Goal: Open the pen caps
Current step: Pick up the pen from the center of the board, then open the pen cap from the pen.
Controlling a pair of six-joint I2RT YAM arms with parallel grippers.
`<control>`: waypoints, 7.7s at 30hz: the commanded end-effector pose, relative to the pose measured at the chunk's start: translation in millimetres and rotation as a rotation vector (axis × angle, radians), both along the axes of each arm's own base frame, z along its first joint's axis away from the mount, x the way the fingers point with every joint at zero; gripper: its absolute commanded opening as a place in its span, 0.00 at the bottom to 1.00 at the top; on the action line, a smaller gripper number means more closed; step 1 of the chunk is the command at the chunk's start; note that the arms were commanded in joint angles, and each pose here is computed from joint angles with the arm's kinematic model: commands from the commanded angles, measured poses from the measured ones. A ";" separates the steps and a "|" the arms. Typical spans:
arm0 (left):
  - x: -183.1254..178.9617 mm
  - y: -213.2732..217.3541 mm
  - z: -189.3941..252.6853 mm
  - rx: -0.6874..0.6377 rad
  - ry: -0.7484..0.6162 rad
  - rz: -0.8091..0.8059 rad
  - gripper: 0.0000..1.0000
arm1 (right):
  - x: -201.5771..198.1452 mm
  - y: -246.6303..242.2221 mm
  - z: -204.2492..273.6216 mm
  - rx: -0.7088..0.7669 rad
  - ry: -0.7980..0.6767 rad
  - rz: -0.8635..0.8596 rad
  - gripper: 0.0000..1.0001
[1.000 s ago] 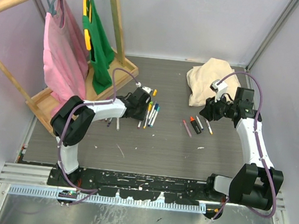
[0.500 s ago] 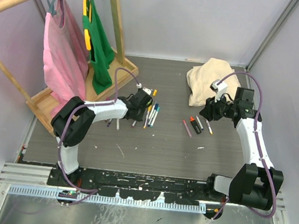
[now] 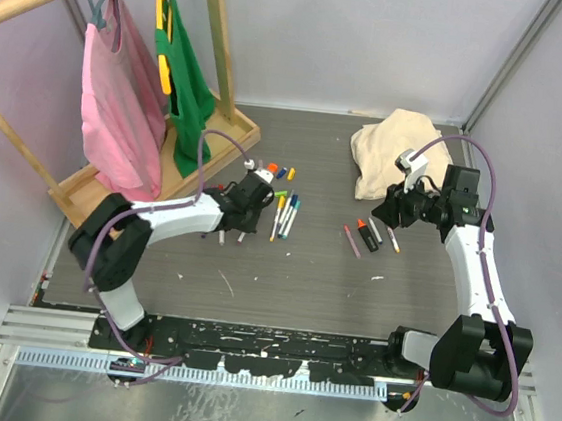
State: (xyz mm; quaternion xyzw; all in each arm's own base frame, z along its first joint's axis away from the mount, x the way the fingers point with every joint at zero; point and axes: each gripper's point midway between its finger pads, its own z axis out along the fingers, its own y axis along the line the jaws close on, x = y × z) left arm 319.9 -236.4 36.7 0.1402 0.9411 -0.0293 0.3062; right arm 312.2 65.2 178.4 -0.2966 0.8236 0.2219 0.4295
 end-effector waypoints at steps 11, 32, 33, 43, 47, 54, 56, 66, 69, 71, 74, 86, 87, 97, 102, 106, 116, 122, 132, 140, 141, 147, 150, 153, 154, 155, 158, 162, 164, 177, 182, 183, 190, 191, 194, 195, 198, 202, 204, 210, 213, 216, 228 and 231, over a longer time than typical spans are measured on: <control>-30.0 -40.8 168.1 -0.722 -0.443 -0.081 0.00 | -53.7 61.1 82.5 0.367 -0.126 0.262 0.50; -92.5 -99.9 273.0 -1.242 -0.808 -0.288 0.00 | -80.1 112.3 75.3 0.550 -0.039 0.453 0.62; -92.4 -104.0 271.4 -1.249 -0.813 -0.291 0.00 | -79.3 114.5 73.4 0.553 -0.037 0.446 0.63; -85.4 -145.1 265.9 -1.299 -0.835 -0.293 0.00 | -85.1 129.0 70.9 0.609 -0.100 0.452 0.66; -85.6 -159.2 265.0 -1.302 -0.828 -0.300 0.00 | -84.4 130.1 69.6 0.625 -0.094 0.432 0.66; -88.3 -170.5 268.7 -1.313 -0.827 -0.315 0.00 | -80.4 130.3 67.4 0.631 -0.077 0.398 0.64; -90.1 -173.7 269.4 -1.322 -0.819 -0.323 0.00 | -79.8 130.6 68.3 0.631 -0.077 0.394 0.61; -89.9 -173.4 269.2 -1.331 -0.810 -0.310 0.05 | -83.5 131.4 75.0 0.628 -0.089 0.419 0.04; -88.1 -168.3 265.8 -1.335 -0.799 -0.277 0.20 | -84.4 131.1 77.3 0.617 -0.098 0.427 0.01; -87.2 -163.3 263.0 -1.342 -0.785 -0.253 0.34 | -82.8 130.6 77.9 0.601 -0.096 0.427 0.01; -84.6 -154.0 259.0 -1.374 -0.733 -0.226 0.51 | -81.9 129.9 77.0 0.579 -0.088 0.428 0.01; -95.4 -144.3 269.9 -1.369 -0.482 -0.464 0.62 | -83.9 128.3 72.1 0.523 -0.042 0.453 0.01; -96.3 -145.5 270.2 -1.346 -0.472 -0.478 0.62 | -84.6 128.6 72.3 0.524 -0.035 0.459 0.01; -90.6 -157.8 267.7 -1.198 -0.416 -0.519 0.58 | -91.1 129.5 70.9 0.523 -0.021 0.510 0.01; -86.2 -165.1 269.6 -1.196 -0.401 -0.517 0.45 | -92.3 129.8 69.4 0.522 -0.012 0.520 0.01; -83.5 -168.9 271.7 -1.196 -0.398 -0.520 0.43 | -92.7 130.4 68.1 0.520 -0.012 0.525 0.01; -81.6 -180.9 269.5 -1.236 -0.363 -0.532 0.28 | -94.5 132.3 66.0 0.516 -0.005 0.539 0.01; -80.8 -186.5 268.2 -1.273 -0.345 -0.528 0.12 | -95.4 132.7 66.0 0.514 -0.006 0.543 0.01; -79.4 -180.6 270.2 -1.336 -0.383 -0.495 0.00 | -94.4 132.9 66.6 0.520 0.013 0.534 0.33; -77.2 -181.8 265.5 -1.366 -0.383 -0.477 0.00 | -91.3 133.2 67.7 0.532 0.034 0.516 0.42; -76.9 -182.3 264.9 -1.365 -0.383 -0.478 0.00 | -90.7 133.2 68.0 0.532 0.033 0.512 0.41; -77.5 -184.7 261.3 -1.347 -0.401 -0.496 0.00 | -88.1 133.9 68.9 0.546 0.048 0.490 0.36; -78.2 -184.7 261.3 -1.338 -0.422 -0.506 0.00 | -86.2 133.8 67.7 0.547 0.057 0.481 0.25; -78.8 -184.3 264.0 -1.341 -0.441 -0.514 0.00 | -85.1 133.7 67.8 0.548 0.061 0.476 0.16; -79.1 -184.3 263.4 -1.340 -0.441 -0.515 0.00 | -85.4 133.8 67.8 0.548 0.062 0.476 0.12; -79.2 -184.1 263.6 -1.340 -0.444 -0.516 0.00 | -85.4 134.0 68.2 0.548 0.062 0.476 0.08; -79.1 -182.2 263.9 -1.340 -0.450 -0.510 0.04 | -85.4 133.7 69.1 0.545 0.059 0.476 0.01; -77.2 -173.6 265.4 -1.355 -0.477 -0.475 0.33 | -85.3 133.3 69.8 0.538 0.057 0.477 0.01; -77.1 -168.9 268.9 -1.371 -0.486 -0.457 0.46 | -85.8 133.1 69.5 0.536 0.058 0.480 0.01; -64.3 -152.9 301.1 -1.467 -0.517 -0.401 0.60 | -87.6 132.8 67.5 0.526 0.056 0.495 0.01; -58.4 -153.1 311.8 -1.483 -0.532 -0.392 0.53 | -87.4 132.9 66.5 0.523 0.058 0.495 0.01; -56.2 -152.9 313.0 -1.483 -0.534 -0.388 0.51 | -87.4 132.8 66.2 0.521 0.057 0.495 0.01; -46.8 -158.5 314.2 -1.462 -0.516 -0.370 0.39 | -86.5 131.9 66.1 0.513 0.048 0.488 0.01; -46.9 -159.4 314.8 -1.462 -0.513 -0.373 0.37 | -86.8 132.2 66.0 0.511 0.046 0.489 0.01; -46.0 -161.6 313.4 -1.463 -0.499 -0.374 0.36 | -85.6 131.6 65.8 0.506 0.043 0.482 0.01; -46.1 -161.9 312.0 -1.460 -0.495 -0.374 0.36 | -85.0 131.2 65.5 0.504 0.040 0.478 0.01; -46.0 -162.8 309.4 -1.456 -0.482 -0.373 0.35 | -84.3 130.8 65.8 0.496 0.031 0.473 0.01; -47.1 -165.5 305.0 -1.448 -0.457 -0.377 0.35 | -83.2 130.2 65.6 0.488 0.023 0.465 0.01; -47.0 -166.4 304.5 -1.449 -0.451 -0.379 0.35 | -83.3 130.2 66.0 0.488 0.022 0.465 0.01; -46.6 -170.4 300.3 -1.452 -0.428 -0.382 0.31 | -82.7 129.9 65.5 0.486 0.020 0.462 0.01; -46.1 -172.1 300.4 -1.452 -0.426 -0.388 0.24 | -82.5 129.7 64.6 0.484 0.021 0.460 0.01; -46.1 -173.1 304.5 -1.456 -0.432 -0.396 0.11 | -81.5 129.5 64.1 0.476 0.016 0.455 0.01; 39.3 -88.1 383.7 -1.474 -0.772 -0.113 0.00 | -68.1 124.7 51.6 0.397 -0.012 0.385 0.01; 57.1 -65.6 414.8 -1.503 -0.860 -0.071 0.00 | -64.5 123.9 45.3 0.388 0.022 0.374 0.01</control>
